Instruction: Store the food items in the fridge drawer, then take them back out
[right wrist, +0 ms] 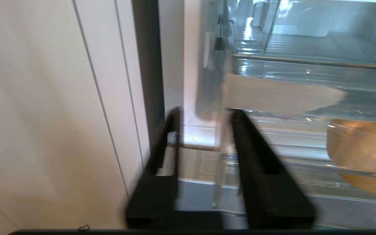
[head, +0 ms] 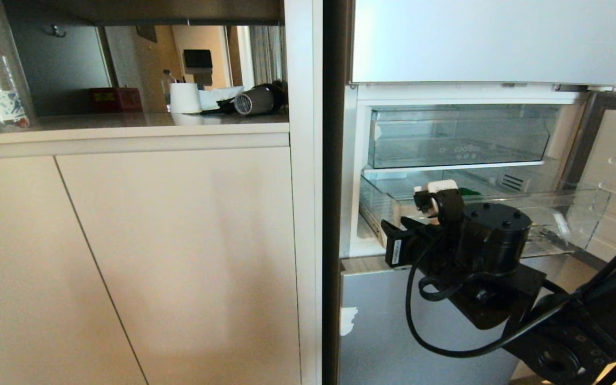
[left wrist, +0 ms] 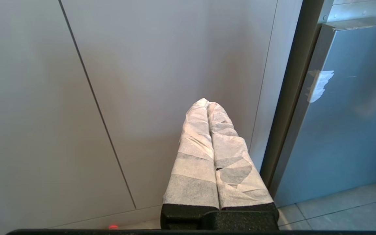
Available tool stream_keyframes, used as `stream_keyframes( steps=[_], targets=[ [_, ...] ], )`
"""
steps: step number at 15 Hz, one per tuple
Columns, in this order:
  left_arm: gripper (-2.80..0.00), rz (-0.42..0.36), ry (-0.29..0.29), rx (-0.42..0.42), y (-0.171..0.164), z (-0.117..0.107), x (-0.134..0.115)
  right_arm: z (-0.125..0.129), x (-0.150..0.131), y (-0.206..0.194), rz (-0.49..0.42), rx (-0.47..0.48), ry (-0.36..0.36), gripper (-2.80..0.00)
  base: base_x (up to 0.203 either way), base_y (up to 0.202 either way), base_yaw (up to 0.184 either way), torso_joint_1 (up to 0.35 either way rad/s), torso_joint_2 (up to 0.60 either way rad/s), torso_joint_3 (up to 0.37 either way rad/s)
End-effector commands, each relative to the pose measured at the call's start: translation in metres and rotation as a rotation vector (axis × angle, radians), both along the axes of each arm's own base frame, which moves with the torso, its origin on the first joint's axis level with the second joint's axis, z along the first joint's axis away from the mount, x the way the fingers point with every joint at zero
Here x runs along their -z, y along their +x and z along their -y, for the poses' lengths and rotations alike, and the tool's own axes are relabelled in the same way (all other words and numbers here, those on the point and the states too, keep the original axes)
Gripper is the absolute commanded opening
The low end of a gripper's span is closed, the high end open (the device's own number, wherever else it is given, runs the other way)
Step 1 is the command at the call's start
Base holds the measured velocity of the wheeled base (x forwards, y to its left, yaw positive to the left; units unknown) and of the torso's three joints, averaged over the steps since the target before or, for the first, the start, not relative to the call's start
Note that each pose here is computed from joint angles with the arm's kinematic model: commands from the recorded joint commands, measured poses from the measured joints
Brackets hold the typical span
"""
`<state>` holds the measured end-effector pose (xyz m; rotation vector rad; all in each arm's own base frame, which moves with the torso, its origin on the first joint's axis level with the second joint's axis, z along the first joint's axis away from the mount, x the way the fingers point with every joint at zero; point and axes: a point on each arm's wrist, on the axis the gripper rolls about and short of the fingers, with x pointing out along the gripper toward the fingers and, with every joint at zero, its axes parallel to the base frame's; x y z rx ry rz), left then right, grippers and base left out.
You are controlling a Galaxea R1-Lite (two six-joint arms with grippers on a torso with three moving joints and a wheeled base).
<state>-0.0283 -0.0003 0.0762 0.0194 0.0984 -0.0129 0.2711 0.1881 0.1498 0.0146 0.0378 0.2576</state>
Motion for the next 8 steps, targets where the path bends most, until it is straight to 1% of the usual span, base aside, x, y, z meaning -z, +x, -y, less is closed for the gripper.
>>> stream_keyframes(
  steps=[1, 3, 8],
  targets=[
    [-2.8, 0.001, 0.0, 0.0, 0.0, 0.0, 0.0, 0.001, 0.0, 0.0, -0.004, 0.01, -0.003, 0.0, 0.0, 0.0, 0.0, 0.0, 0.0, 0.0],
    [-2.8, 0.002, 0.0, -0.001, 0.0, 0.0, 0.0, 0.003, 0.0, -0.004, -0.006, 0.008, -0.004, 0.0, 0.0, 0.0, 0.0, 0.0, 0.0, 0.0],
    [-2.8, 0.002, 0.0, 0.0, 0.0, 0.0, 0.0, 0.016, 0.001, -0.042, -0.037, -0.01, -0.028, 0.0, 0.0, 0.0, 0.0, 0.0, 0.0, 0.0]
  ],
)
